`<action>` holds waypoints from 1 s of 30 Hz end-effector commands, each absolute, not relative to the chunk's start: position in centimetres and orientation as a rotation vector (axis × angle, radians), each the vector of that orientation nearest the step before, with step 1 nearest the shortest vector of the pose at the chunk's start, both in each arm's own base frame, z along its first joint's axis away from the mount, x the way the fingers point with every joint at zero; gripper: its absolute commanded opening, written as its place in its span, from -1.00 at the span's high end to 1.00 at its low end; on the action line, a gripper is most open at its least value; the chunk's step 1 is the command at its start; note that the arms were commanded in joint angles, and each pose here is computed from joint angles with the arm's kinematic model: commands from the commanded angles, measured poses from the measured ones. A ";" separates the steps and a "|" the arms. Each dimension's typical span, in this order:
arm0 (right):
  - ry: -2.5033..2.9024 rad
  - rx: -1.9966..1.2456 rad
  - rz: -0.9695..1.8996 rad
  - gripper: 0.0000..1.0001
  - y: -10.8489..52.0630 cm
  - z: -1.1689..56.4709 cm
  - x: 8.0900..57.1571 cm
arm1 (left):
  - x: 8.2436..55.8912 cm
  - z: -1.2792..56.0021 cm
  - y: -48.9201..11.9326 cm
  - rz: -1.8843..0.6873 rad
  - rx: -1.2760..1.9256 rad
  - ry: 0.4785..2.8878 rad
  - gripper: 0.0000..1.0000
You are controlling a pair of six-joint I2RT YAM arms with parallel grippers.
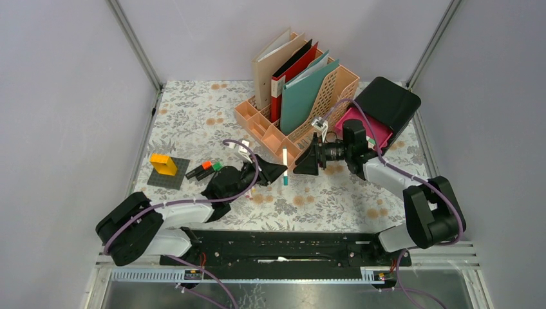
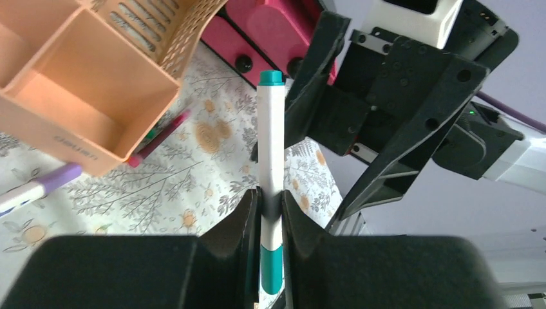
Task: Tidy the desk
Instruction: Pick up the stationery from the center of the board.
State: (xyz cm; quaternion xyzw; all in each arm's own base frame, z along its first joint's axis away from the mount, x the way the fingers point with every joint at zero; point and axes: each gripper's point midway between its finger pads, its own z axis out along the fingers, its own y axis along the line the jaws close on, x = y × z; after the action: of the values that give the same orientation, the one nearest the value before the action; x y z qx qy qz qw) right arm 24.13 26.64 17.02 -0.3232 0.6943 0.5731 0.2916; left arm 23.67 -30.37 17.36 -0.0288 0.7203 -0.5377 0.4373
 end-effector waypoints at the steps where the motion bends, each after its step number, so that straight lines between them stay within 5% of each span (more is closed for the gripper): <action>1: 1.821 -0.866 1.543 -0.46 27.6 17.6 24.2 | 24.8 22.7 -31.7 -1.413 -0.108 1.591 1.00; 17: 1.852 -0.905 1.619 -0.23 29.5 17.0 22.7 | 24.8 23.3 -33.3 -1.421 -0.126 1.559 1.00; 22: 1.851 -0.906 1.632 0.22 29.6 17.1 22.7 | 24.6 23.2 -33.5 -1.431 -0.120 1.556 1.00; 27: 1.841 -0.924 1.646 0.92 29.7 17.4 22.6 | 24.4 23.5 -33.2 -1.424 -0.114 1.549 1.00; 30: 1.842 -0.945 1.639 1.00 29.6 17.3 22.5 | 24.2 23.8 -32.8 -1.405 -0.094 1.551 0.61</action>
State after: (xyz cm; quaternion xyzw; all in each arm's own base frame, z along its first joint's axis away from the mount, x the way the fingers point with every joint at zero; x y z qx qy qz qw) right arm 22.23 29.02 15.95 -0.3123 0.7000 0.5997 0.2296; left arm 24.31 -32.99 19.72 -0.0423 0.6835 -0.5554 0.4718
